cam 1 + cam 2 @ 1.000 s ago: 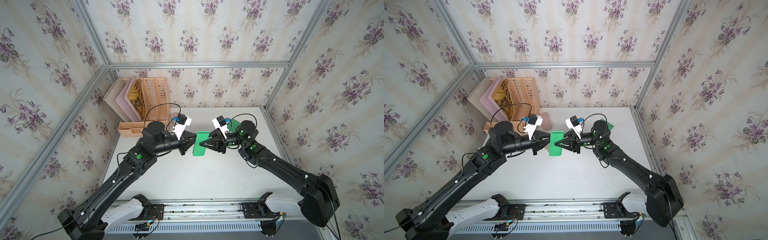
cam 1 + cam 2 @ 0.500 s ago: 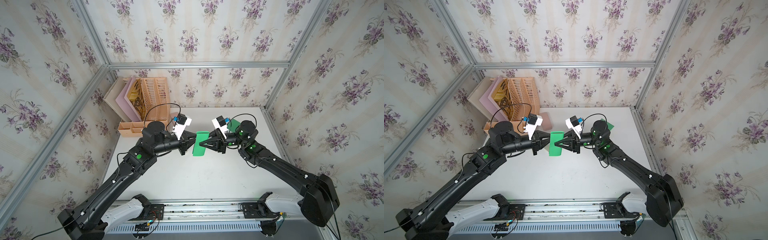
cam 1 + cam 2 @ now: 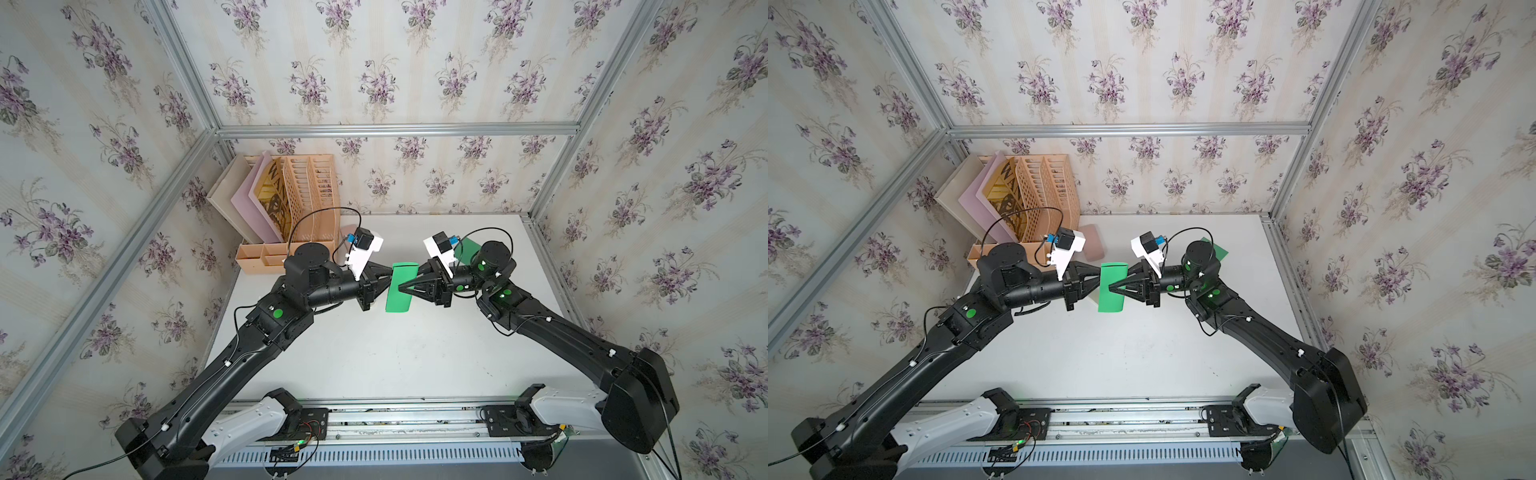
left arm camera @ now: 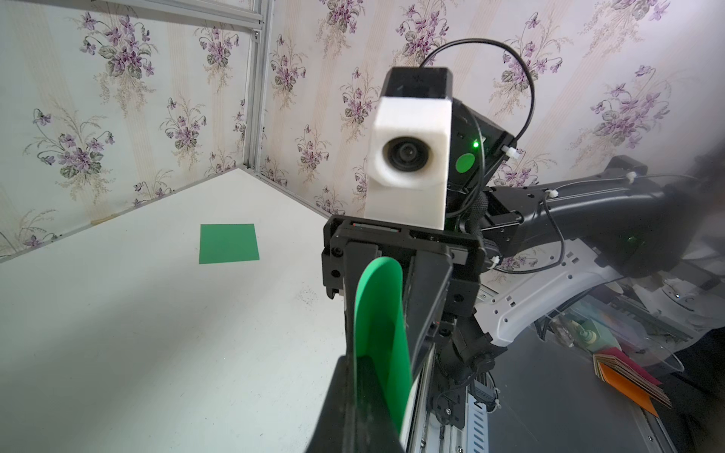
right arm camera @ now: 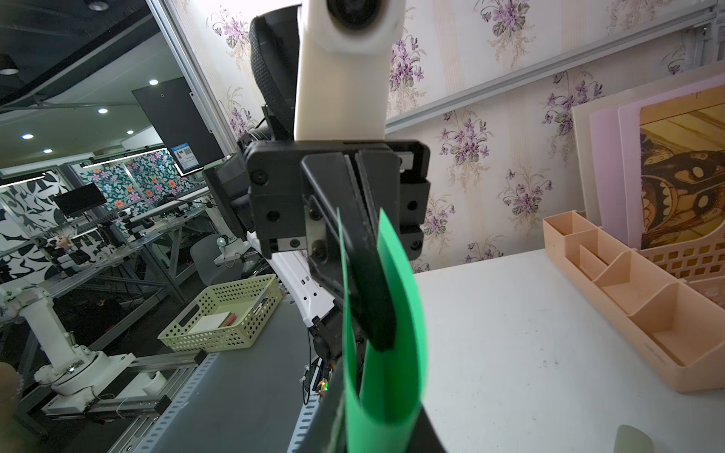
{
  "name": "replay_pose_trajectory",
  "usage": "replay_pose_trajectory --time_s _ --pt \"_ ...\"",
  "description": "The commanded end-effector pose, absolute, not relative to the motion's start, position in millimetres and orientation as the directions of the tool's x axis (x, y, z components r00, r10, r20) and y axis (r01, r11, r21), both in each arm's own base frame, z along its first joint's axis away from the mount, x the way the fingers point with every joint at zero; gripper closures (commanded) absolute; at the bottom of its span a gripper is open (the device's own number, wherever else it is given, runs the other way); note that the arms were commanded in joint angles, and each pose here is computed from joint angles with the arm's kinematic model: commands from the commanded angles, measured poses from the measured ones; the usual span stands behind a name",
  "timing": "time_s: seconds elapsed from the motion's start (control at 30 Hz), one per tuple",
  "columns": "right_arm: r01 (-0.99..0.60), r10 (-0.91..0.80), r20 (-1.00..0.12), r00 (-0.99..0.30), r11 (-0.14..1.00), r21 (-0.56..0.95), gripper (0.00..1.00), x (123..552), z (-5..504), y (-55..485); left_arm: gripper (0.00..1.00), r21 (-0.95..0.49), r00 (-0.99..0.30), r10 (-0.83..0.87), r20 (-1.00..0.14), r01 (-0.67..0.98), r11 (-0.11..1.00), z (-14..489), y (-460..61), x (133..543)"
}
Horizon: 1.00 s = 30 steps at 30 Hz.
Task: Fold the square paper along the opposite sides
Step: Fold the paper.
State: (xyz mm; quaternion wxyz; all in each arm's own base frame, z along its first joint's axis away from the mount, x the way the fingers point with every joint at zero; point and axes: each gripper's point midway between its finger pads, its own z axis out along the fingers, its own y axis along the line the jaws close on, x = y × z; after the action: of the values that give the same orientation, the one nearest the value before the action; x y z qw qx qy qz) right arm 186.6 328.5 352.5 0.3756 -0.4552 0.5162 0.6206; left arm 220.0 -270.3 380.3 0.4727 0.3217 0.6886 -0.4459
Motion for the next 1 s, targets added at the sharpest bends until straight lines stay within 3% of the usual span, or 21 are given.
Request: replay_pose_trajectory --time_s 0.0,0.97 --pt "-0.941 0.006 -0.959 -0.284 -0.194 0.278 0.81 185.9 355.7 328.5 1.0 -0.28 -0.308 0.012 -0.951 0.879 0.387 387.3 -270.6 219.7" --pt "-0.937 0.001 -0.957 -0.289 -0.204 0.283 0.89 184.5 355.3 329.4 1.0 -0.281 -0.311 0.014 -0.95 0.877 0.389 385.7 -271.3 221.5"
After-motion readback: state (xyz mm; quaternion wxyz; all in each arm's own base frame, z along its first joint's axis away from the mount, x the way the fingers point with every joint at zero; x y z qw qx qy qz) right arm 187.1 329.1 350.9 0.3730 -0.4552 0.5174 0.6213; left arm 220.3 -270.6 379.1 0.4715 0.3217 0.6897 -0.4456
